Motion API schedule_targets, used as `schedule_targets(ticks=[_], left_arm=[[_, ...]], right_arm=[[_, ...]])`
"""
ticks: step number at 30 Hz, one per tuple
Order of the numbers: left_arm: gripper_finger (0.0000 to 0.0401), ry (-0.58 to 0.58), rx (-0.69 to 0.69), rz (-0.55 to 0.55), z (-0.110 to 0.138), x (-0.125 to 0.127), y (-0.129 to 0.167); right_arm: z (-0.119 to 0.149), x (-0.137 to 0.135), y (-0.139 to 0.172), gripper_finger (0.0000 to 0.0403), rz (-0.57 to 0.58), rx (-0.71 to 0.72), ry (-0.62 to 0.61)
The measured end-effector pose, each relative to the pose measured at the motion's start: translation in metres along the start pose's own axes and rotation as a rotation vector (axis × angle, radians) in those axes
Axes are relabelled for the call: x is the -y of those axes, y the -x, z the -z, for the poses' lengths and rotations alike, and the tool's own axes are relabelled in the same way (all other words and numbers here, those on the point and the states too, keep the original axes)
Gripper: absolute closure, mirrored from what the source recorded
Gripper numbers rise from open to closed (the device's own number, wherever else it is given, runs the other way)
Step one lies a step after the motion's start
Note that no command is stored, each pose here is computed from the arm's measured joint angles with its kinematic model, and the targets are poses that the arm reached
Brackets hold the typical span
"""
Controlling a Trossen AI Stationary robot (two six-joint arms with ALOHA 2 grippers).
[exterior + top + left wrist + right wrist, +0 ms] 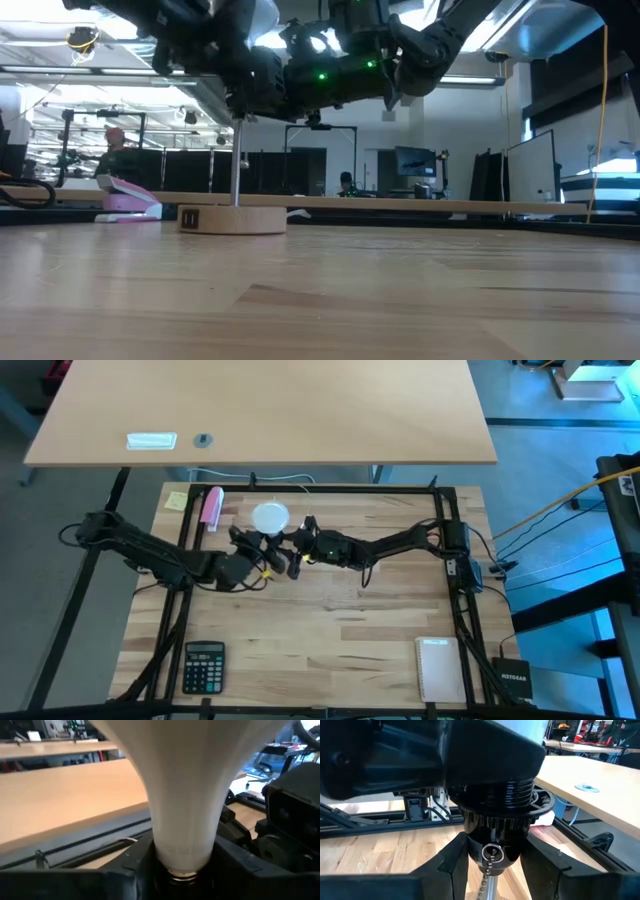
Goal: Screw lightbulb
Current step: Insert the lightbulb into the desk lamp
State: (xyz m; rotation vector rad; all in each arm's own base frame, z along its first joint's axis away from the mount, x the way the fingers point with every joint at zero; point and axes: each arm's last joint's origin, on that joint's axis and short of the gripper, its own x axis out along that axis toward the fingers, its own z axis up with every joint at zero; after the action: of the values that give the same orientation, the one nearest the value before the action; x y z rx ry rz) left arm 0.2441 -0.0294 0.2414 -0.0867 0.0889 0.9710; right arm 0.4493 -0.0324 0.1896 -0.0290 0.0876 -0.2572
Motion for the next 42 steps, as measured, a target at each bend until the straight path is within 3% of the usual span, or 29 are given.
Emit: schedule_targets(ticks=[7,16,22,42], left_arm=[[0.0276,-0.037,-0.001,0.017,0.0000,0.0012,0.0018],[0.0190,-0.077,-0.011,0.047,0.0006,0.0020,0.0018],[0.0157,-0.081,-0.013,0.066,-0.0003,0.0023,0.0024],[0.0148,-0.115,-0.012,0.062,-0.0004,0.0020,0.0019]], right_arm=[[-0.0005,-0.0002,0.0000,0.0252,-0.006,0.005,-0.001],[0.0002,-0.0002,0.0000,0.0252,-0.008,-0.002,0.000],[0.0002,-0.0002,0.0000,0.0252,-0.008,-0.003,0.001],[0.0004,-0.0003,0.0000,0.0251,-0.009,-0.006,0.001]])
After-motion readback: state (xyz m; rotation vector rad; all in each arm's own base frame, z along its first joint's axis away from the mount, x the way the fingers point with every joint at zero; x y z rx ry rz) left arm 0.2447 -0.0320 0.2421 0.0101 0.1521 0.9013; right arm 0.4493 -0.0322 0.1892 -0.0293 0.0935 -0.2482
